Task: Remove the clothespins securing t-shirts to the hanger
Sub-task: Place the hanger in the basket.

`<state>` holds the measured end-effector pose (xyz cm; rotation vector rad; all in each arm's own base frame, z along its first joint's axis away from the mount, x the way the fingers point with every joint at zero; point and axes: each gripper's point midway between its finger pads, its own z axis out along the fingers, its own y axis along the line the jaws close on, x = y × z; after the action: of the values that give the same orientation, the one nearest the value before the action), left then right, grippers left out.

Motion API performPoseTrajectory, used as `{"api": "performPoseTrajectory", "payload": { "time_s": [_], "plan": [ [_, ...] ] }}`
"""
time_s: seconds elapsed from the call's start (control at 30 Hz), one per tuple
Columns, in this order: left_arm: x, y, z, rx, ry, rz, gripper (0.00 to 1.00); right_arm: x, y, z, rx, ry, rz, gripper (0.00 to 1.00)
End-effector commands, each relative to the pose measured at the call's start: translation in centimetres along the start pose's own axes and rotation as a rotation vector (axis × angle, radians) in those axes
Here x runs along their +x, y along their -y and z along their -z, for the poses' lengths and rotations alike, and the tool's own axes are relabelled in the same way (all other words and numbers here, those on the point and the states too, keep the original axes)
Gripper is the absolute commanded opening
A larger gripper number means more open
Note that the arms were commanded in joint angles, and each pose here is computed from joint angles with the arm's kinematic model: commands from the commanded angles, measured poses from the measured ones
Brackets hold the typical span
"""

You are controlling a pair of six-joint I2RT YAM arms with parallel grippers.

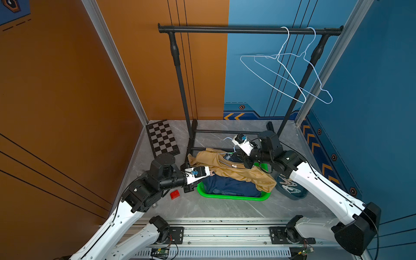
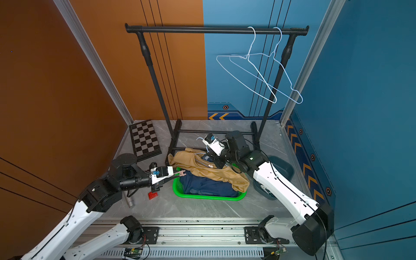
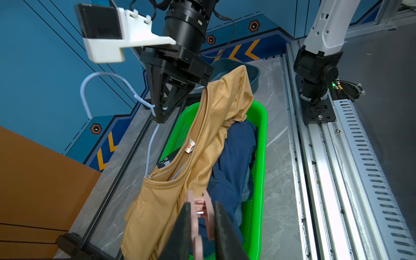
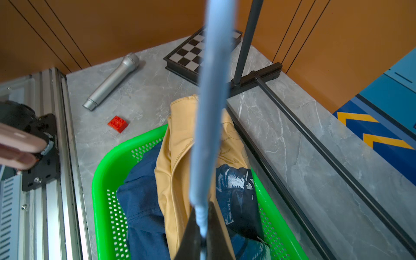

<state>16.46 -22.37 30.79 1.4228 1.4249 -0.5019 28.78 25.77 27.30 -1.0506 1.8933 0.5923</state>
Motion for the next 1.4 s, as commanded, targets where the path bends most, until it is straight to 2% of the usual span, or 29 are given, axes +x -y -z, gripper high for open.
{"api": "performPoseTrajectory", "payload": {
  "time_s": [0.0,0.1,0.4,0.53,0.73,0.87,0.97,1.2,1.3,1.37],
  "plan": [
    [-1.0,0.4,-0.6,0.029,0.009,-0.022,0.2,0.7,1.3,0.2,-0.002,0.058,-0.102,0.0],
    [-0.5,1.0,-1.9,0.065,-0.022,-0.027,0.2,2.7,2.5,-0.6,0.009,0.063,-0.144,0.0],
    [0.8,1.3,-4.0,0.1,-0.084,-0.022,0.2,7.6,5.0,-3.5,0.011,-0.061,-0.263,0.0],
    [2.0,0.6,-4.7,0.074,-0.135,0.034,0.21,8.8,6.6,-3.9,0.029,-0.094,-0.344,0.23],
    [2.5,0.7,-5.3,0.089,-0.15,0.07,0.21,9.7,8.3,-3.7,0.054,-0.105,-0.4,0.33],
    [1.3,-0.1,-5.0,0.068,-0.129,0.076,0.21,10.1,9.4,-2.8,0.101,-0.115,-0.419,0.48],
    [1.2,-0.5,-5.1,0.054,-0.136,0.09,0.21,10.4,10.0,-1.8,0.15,-0.129,-0.412,0.54],
    [0.7,-1.9,-5.2,0.001,-0.151,0.143,0.21,9.4,10.1,2.3,0.304,-0.15,-0.25,0.6],
    [0.5,-3.1,-5.6,-0.045,-0.17,0.21,0.21,7.1,8.3,3.9,0.359,-0.097,-0.074,0.61],
    [0.3,-3.6,-5.9,-0.059,-0.176,0.239,0.21,4.9,6.3,4.6,0.395,-0.019,0.075,0.62]
  ]
}}
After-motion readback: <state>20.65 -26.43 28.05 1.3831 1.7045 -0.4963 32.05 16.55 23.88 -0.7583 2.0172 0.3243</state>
